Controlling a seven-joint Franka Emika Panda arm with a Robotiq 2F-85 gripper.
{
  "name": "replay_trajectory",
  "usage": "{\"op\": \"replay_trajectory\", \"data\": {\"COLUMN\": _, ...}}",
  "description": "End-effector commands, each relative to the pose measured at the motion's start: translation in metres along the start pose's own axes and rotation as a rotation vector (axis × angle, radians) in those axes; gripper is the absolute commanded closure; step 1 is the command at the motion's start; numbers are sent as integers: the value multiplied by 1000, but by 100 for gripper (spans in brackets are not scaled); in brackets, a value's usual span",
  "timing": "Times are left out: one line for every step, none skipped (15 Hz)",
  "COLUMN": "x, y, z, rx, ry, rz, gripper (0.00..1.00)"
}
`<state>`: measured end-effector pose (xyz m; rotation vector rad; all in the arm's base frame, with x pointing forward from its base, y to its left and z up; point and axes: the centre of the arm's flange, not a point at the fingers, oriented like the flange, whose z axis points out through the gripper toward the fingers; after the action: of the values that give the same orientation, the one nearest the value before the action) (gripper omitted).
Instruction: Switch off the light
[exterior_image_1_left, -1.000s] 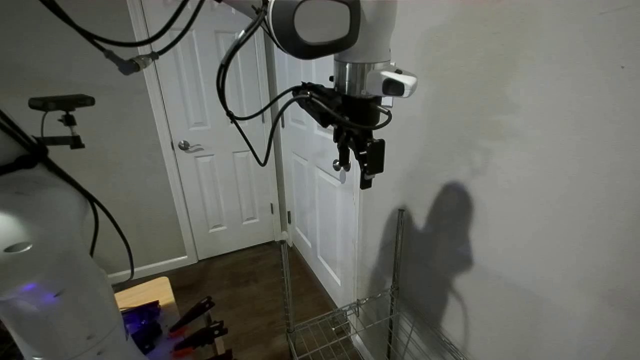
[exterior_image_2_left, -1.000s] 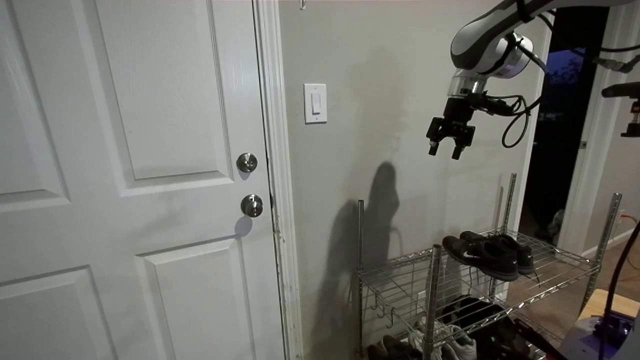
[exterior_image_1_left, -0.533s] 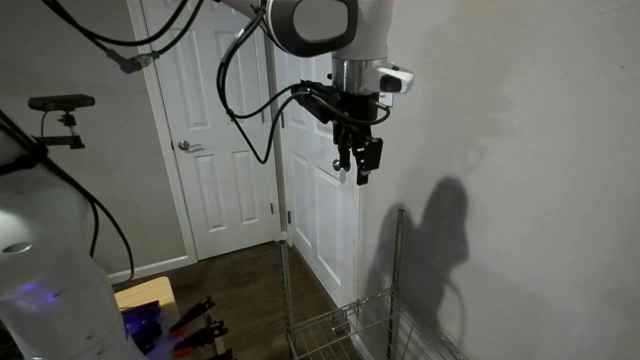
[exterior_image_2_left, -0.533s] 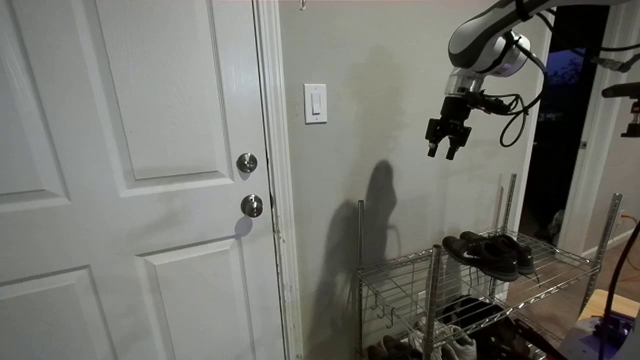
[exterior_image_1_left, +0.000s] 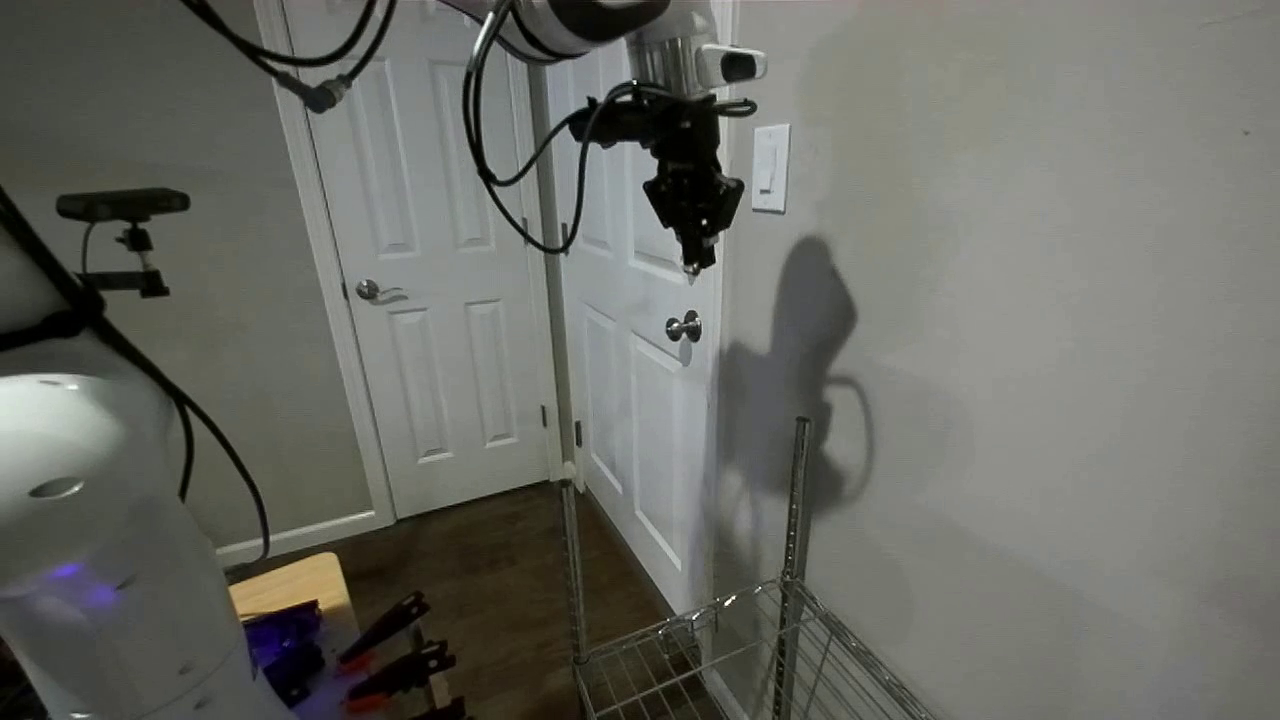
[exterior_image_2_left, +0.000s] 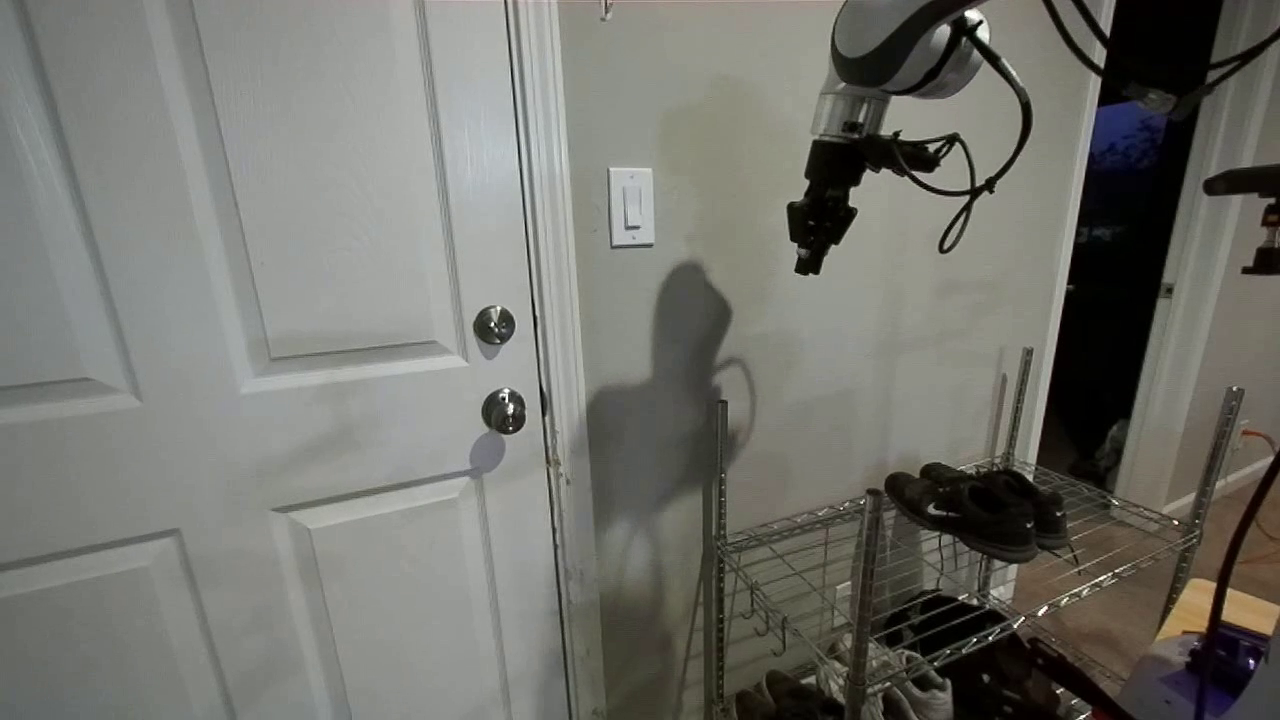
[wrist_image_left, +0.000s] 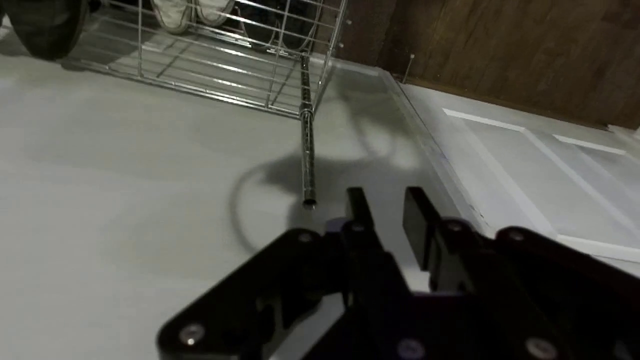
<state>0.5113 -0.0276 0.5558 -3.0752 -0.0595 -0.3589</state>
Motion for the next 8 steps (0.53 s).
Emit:
{"op": "replay_trajectory", "data": {"x": 48, "y": -32, "z": -4, "rx": -72, "ry": 33, "rz": -121, "gripper": 97}}
{"op": "replay_trajectory", "data": {"x": 56, "y": -40, "z": -5, "rx": -91, "ry": 45, "rz": -144, "gripper": 99}}
{"op": "replay_trajectory", "data": {"x": 64, "y": -49, "z": -6, "rx": -114, "ry": 64, "rz": -168, "gripper": 100}}
{"op": "replay_trajectory", "data": {"x": 71, "y": -56, "z": -6, "rx": -135, "ry": 81, "rz": -189, "gripper": 100}}
{"op": "replay_trajectory", "data": {"x": 78, "y": -63, "z": -6, "rx": -156, "ry": 102, "rz": -211, "gripper": 98}}
{"op": "replay_trajectory", "data": {"x": 83, "y": -69, "z": -6, "rx": -171, "ry": 120, "rz": -228, "gripper": 97}}
{"op": "replay_trajectory", "data": {"x": 89, "y": -75, "z": -6, "rx": -188, "ry": 137, "rz": -246, "gripper": 98}}
{"op": "replay_trajectory", "data": {"x": 94, "y": -80, "z": -7, "rx": -195, "ry": 154, "rz": -261, "gripper": 97}}
